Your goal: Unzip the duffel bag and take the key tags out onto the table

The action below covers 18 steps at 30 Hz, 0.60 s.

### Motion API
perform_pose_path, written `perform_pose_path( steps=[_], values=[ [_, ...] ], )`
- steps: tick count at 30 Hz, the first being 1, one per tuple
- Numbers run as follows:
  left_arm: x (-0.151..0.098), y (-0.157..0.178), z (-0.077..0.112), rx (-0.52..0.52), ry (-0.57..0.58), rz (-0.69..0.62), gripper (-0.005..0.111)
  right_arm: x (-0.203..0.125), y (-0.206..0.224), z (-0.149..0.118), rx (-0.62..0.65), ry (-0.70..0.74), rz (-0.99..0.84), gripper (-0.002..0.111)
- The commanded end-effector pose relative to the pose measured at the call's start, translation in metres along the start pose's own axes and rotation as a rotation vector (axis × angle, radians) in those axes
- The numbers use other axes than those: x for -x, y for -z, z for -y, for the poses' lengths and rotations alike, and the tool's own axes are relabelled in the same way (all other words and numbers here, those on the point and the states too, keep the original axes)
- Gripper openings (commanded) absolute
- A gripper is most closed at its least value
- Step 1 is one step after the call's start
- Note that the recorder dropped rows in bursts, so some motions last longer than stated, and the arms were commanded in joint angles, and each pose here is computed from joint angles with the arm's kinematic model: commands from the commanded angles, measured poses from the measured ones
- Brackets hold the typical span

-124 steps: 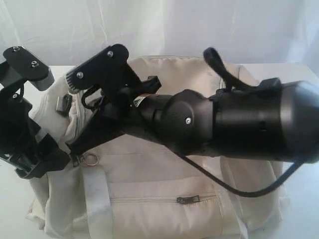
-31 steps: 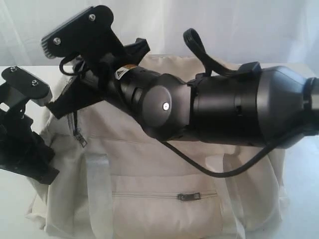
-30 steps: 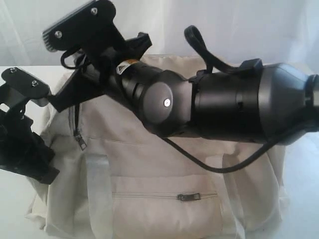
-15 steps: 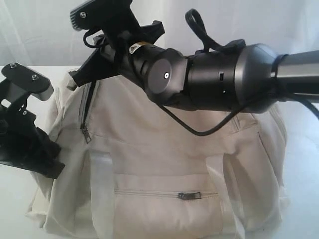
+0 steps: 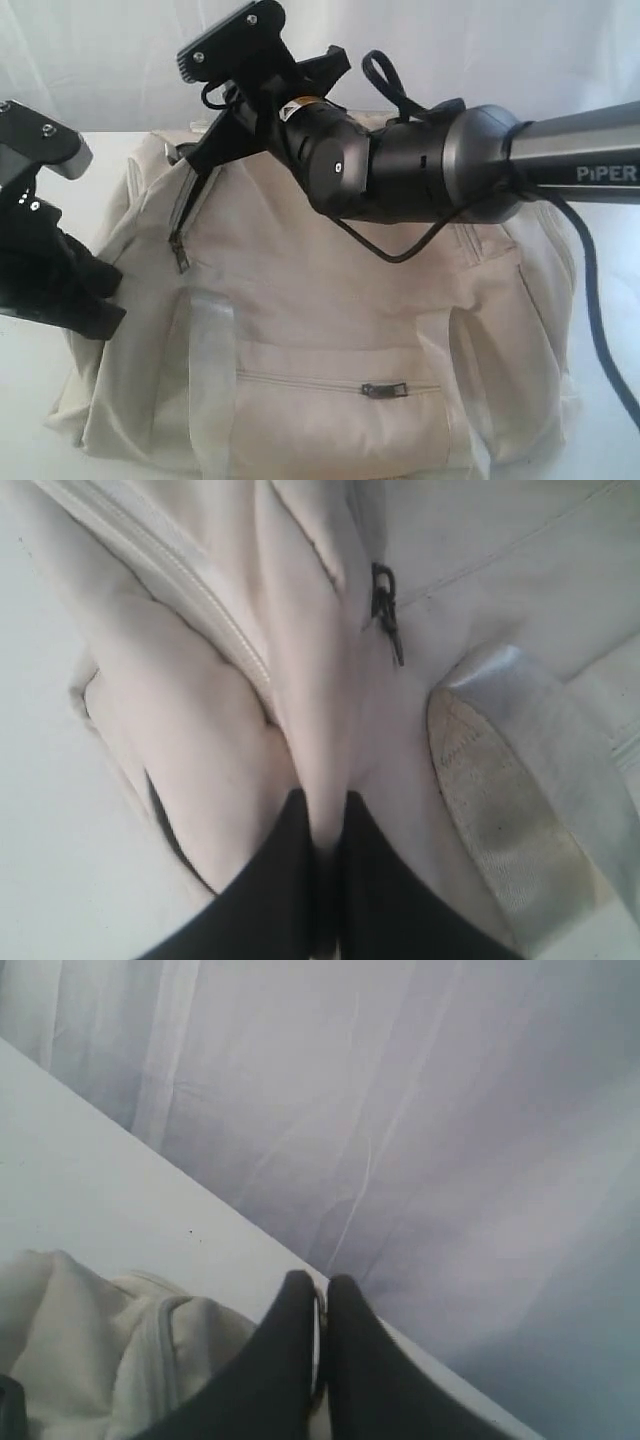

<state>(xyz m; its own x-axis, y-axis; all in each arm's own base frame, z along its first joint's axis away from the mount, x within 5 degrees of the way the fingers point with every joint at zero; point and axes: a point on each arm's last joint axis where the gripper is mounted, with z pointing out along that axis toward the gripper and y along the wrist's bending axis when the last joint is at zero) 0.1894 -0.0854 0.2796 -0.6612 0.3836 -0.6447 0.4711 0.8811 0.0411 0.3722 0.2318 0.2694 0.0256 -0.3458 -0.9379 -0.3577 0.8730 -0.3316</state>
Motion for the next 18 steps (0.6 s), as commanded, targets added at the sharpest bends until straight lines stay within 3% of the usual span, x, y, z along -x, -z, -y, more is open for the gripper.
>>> perform_pose_path(
  steps=[1, 6, 10, 12, 13, 14, 16, 18],
  values=[
    [-0.021, 0.005, 0.004, -0.033, 0.011, -0.185, 0.0, 0.009, 0.0, 0.057, -0.302, -0.124, 0.123, 0.0],
    [-0.011, 0.005, 0.003, -0.023, 0.014, -0.089, 0.0, 0.012, 0.001, 0.055, -0.255, -0.201, 0.113, 0.0],
    [0.025, 0.016, -0.001, 0.008, 0.01, 0.183, 0.001, 0.032, 0.015, 0.058, -0.171, -0.364, 0.119, 0.0],
    [0.04, 0.027, -0.002, 0.014, 0.009, 0.257, 0.015, 0.044, 0.024, 0.06, -0.125, -0.412, 0.117, 0.0],
    [0.048, 0.034, -0.003, 0.025, -0.005, 0.282, 0.031, 0.049, 0.028, 0.059, -0.088, -0.421, 0.104, 0.0],
    [0.05, 0.037, -0.003, 0.027, -0.008, 0.285, 0.038, 0.051, 0.03, 0.058, -0.068, -0.418, 0.092, 0.0],
    [0.056, 0.044, -0.005, 0.043, -0.028, 0.29, 0.075, 0.052, 0.033, 0.055, -0.016, -0.409, 0.054, 0.0],
    [0.059, 0.045, -0.005, 0.049, -0.035, 0.305, 0.087, 0.051, 0.033, 0.053, 0.005, -0.429, 0.031, 0.0]
  ],
)
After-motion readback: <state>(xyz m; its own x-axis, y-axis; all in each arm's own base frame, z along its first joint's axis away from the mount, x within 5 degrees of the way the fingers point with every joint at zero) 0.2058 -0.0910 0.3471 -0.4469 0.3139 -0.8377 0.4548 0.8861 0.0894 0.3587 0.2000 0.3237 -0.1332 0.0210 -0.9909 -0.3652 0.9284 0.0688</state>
